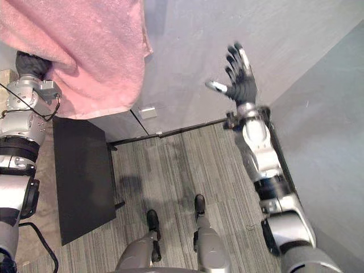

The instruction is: Organize washtable

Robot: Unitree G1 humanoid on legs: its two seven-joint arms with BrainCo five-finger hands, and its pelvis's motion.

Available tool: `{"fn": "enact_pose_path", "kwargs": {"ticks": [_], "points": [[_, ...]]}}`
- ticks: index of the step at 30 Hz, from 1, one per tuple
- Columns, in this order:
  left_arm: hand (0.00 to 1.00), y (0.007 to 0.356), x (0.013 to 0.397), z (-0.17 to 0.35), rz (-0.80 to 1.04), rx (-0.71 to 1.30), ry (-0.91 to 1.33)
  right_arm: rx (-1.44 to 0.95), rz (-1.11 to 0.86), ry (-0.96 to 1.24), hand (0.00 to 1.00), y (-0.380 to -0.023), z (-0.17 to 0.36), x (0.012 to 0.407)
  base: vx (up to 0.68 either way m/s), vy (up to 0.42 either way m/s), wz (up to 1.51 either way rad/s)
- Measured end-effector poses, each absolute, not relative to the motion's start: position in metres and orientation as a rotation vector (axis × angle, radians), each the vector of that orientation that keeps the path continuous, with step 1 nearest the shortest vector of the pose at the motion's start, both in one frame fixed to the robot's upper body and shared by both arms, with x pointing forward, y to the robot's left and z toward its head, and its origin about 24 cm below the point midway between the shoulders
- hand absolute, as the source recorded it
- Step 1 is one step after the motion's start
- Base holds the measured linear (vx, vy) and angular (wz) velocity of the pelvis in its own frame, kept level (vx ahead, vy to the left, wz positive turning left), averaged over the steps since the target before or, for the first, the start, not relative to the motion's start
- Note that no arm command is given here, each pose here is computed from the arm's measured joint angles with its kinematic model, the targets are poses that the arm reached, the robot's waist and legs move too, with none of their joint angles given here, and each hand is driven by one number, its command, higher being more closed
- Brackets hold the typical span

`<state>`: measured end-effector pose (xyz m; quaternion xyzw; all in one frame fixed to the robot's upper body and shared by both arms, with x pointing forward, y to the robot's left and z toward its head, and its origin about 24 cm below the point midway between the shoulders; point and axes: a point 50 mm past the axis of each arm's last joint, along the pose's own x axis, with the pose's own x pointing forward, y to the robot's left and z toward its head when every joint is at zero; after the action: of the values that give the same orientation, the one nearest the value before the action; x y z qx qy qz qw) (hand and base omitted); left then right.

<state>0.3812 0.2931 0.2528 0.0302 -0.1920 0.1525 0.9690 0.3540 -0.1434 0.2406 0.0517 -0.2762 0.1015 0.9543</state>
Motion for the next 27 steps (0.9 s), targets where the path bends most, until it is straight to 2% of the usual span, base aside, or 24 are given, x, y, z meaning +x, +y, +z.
{"fn": "enact_pose_path", "kwargs": {"ticks": [3, 8, 14, 19, 27], "points": [[1.0, 0.282, 0.386, 0.256, 0.279, 0.059, -0.394, 0.093, 0.282, -0.576, 0.0, -0.117, 0.273, 0.368, 0.0, 0.0, 0.0], [1.0, 0.257, 0.395, 0.265, 0.228, 0.0, -0.42, 0.145, 0.223, -0.525, 0.0, -0.109, 0.307, 0.394, 0.0, 0.002, -0.01], [1.0, 0.256, 0.398, 0.258, 0.237, -0.025, -0.385, 0.243, 0.169, -0.382, 0.0, -0.086, 0.304, 0.412, 0.0, 0.022, 0.02], [1.0, 0.236, 0.406, 0.274, 0.198, -0.067, -0.399, 0.333, 0.139, -0.309, 0.0, -0.068, 0.306, 0.417, -0.03, 0.019, 0.06], [1.0, 0.213, 0.411, 0.282, 0.145, -0.101, -0.416, 0.353, 0.229, -0.241, 0.0, -0.024, 0.301, 0.41, -0.03, 0.011, 0.16]]}}
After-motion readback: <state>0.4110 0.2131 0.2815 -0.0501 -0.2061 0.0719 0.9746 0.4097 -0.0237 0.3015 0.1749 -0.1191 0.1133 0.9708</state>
